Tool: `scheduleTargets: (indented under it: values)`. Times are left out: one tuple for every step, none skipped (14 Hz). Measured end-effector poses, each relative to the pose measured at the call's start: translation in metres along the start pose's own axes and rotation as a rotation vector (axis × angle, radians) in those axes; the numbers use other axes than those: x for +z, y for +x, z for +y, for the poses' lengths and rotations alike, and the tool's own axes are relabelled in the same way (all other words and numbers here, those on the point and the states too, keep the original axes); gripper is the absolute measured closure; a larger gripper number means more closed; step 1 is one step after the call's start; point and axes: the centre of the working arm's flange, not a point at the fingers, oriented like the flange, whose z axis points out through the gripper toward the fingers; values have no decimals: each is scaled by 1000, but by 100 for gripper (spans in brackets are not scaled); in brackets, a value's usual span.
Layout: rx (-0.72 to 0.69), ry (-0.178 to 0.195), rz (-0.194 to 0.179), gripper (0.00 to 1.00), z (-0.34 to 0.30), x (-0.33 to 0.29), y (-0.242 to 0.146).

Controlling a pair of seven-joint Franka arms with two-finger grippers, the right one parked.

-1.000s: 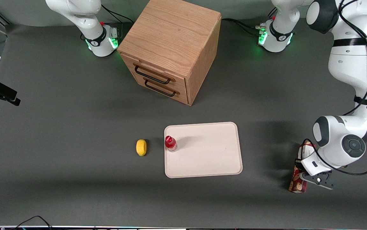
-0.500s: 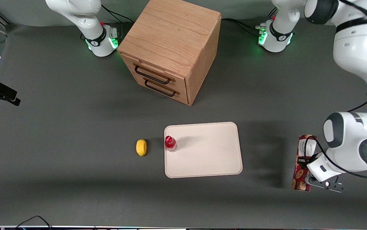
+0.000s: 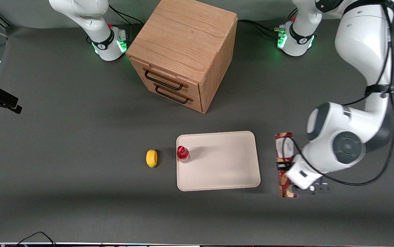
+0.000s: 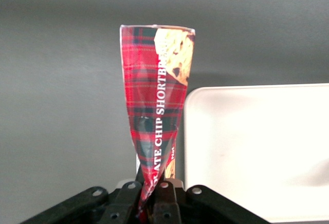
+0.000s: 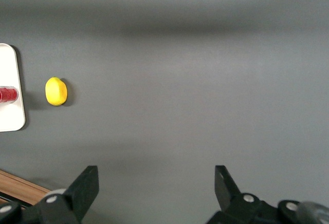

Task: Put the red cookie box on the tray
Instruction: 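Carry the held cookie box over the white tray with the left gripper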

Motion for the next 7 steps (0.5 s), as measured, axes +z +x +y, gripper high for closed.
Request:
scheduleTargets:
  values:
    - [-19, 14, 13, 94, 20, 8, -7]
    - [-34, 29, 34, 94, 38, 20, -13]
    - [-44, 38, 56, 94, 55, 38, -21]
    - [-47, 35, 72, 94, 68, 60, -30]
    - [-48, 23, 82, 94, 77, 82, -39]
    - [-50, 10, 88, 94, 81, 103, -47]
    - [-50, 7, 93, 94, 83, 120, -54]
